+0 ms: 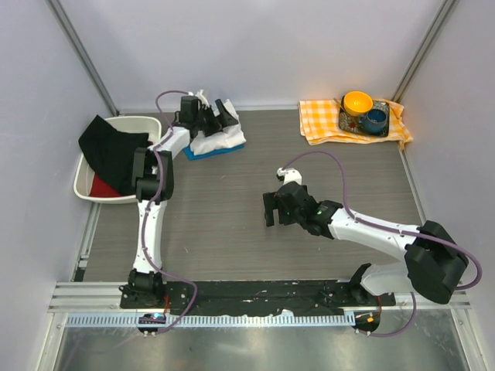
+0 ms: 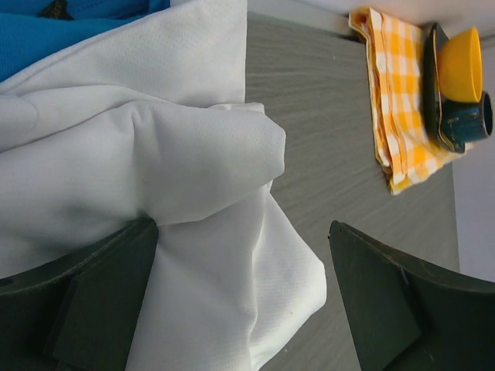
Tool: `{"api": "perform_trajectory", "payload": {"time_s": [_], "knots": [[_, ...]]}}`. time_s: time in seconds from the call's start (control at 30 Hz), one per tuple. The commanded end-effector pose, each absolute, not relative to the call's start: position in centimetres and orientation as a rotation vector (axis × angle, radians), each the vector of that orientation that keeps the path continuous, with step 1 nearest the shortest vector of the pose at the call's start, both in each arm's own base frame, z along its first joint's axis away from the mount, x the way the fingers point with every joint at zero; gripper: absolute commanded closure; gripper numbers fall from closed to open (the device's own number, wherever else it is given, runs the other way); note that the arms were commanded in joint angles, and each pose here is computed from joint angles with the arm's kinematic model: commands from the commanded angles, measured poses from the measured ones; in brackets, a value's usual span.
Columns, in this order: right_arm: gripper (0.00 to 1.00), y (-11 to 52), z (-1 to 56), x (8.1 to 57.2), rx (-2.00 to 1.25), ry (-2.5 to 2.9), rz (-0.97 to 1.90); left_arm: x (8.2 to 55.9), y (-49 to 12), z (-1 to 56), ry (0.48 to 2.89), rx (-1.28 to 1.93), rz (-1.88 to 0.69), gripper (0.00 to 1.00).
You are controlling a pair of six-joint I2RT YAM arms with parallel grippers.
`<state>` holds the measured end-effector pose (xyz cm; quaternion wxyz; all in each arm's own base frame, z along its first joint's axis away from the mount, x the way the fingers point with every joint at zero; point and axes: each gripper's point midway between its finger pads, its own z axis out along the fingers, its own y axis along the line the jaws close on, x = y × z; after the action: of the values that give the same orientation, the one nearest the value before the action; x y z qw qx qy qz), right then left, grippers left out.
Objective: Fold and stack the t-shirts
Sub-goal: Neatly place the folded tshirt to the corner
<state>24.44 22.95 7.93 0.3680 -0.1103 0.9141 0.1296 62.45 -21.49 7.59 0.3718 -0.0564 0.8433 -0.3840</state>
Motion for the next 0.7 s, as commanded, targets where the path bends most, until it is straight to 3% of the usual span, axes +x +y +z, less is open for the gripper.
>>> {"api": "perform_trajectory", "payload": {"time_s": [0.0, 0.17, 0.33, 0.67], "knots": [[0.03, 23.5, 9.2, 24.6, -0.254, 2.302, 0.376, 57.9, -23.0, 7.7, 2.270, -0.129, -1.079, 0.00], [0.03, 24.1, 9.6, 25.3, -0.253, 2.284, 0.374, 59.2, -22.0, 14.9, 2.153, -0.114, -1.075, 0.00], [0.03, 25.2, 10.5, 26.4, -0.265, 2.272, 0.372, 60.6, -20.3, 17.6, 2.105, -0.150, -1.038, 0.00], [0.03, 25.3, 10.8, 26.6, -0.266, 2.264, 0.365, 63.8, -15.5, 12.8, 2.142, -0.294, -0.970, 0.00]]}}
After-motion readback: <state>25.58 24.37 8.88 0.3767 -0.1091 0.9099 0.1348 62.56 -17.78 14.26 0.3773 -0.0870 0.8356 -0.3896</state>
